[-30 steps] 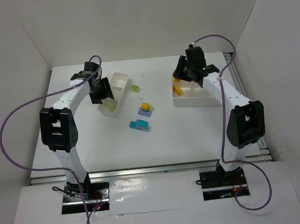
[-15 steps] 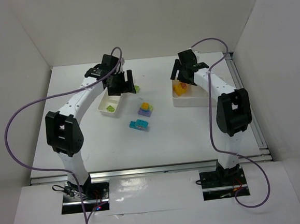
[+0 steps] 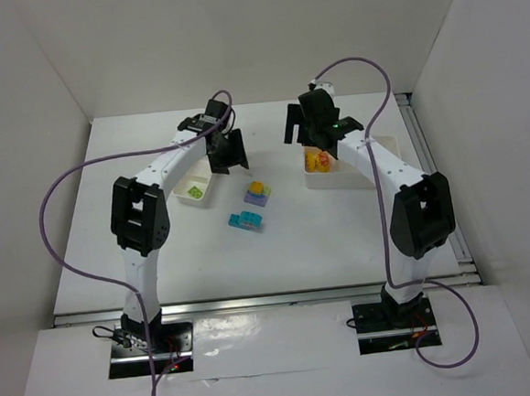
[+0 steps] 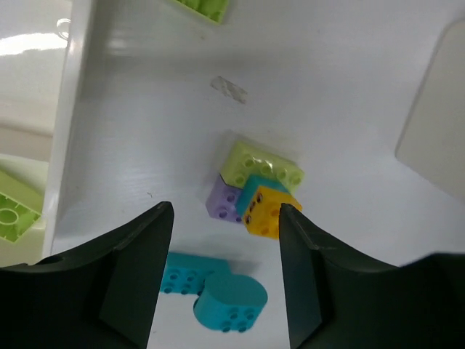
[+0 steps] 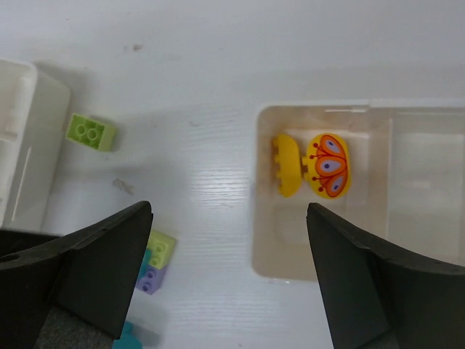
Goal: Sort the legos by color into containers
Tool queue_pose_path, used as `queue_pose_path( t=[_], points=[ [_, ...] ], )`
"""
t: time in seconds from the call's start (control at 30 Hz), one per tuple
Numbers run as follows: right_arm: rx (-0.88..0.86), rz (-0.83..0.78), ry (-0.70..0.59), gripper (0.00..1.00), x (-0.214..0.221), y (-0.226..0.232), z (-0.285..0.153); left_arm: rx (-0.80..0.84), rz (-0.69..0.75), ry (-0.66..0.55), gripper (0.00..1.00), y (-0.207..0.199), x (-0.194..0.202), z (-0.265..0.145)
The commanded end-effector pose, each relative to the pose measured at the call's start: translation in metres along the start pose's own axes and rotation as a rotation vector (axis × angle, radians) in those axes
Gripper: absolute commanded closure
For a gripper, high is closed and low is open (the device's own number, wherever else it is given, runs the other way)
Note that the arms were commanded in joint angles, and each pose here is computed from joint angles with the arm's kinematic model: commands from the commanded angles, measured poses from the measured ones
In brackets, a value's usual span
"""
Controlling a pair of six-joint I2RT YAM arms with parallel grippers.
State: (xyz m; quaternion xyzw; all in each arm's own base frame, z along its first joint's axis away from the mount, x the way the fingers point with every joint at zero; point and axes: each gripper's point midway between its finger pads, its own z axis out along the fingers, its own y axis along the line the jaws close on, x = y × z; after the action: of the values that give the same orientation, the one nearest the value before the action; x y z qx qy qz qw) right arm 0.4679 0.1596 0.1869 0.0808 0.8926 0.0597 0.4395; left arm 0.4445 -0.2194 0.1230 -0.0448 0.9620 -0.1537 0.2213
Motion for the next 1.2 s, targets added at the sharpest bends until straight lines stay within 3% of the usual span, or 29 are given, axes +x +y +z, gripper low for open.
queue_pose_path(
  t=[0.0,0.2,0.37,0.8,0.9,1.07,1.17],
  points=[
    [-0.058,-0.029,-0.066,0.06,-0.020,0.018,-0.009,-0.123,-0.204,-0.074,0.31,0.011,-0.022,0.017],
    [-0.096,-0.028,-0.064,0.05,-0.020,0.028,-0.024,-0.239,-0.352,-0.130,0.30,0.023,-0.036,0.060],
    [-0.122,-0.043,-0.039,0.04,-0.011,0.033,-0.037,-0.300,-0.376,-0.213,0.29,0.023,-0.052,0.082],
    [-0.125,-0.041,-0.045,0.02,-0.014,0.028,-0.056,-0.335,-0.354,-0.261,0.29,0.035,-0.068,0.125],
    [-0.122,-0.035,-0.037,0.02,-0.010,0.027,-0.055,-0.298,-0.309,-0.257,0.37,0.030,-0.071,0.132],
    [-0.117,-0.048,-0.010,0.02,0.002,0.027,-0.050,-0.246,-0.232,-0.255,0.38,0.017,-0.074,0.143],
    [-0.117,-0.048,-0.010,0.02,0.002,0.027,-0.050,-0.239,-0.203,-0.265,0.25,0.016,-0.077,0.145]
  ],
)
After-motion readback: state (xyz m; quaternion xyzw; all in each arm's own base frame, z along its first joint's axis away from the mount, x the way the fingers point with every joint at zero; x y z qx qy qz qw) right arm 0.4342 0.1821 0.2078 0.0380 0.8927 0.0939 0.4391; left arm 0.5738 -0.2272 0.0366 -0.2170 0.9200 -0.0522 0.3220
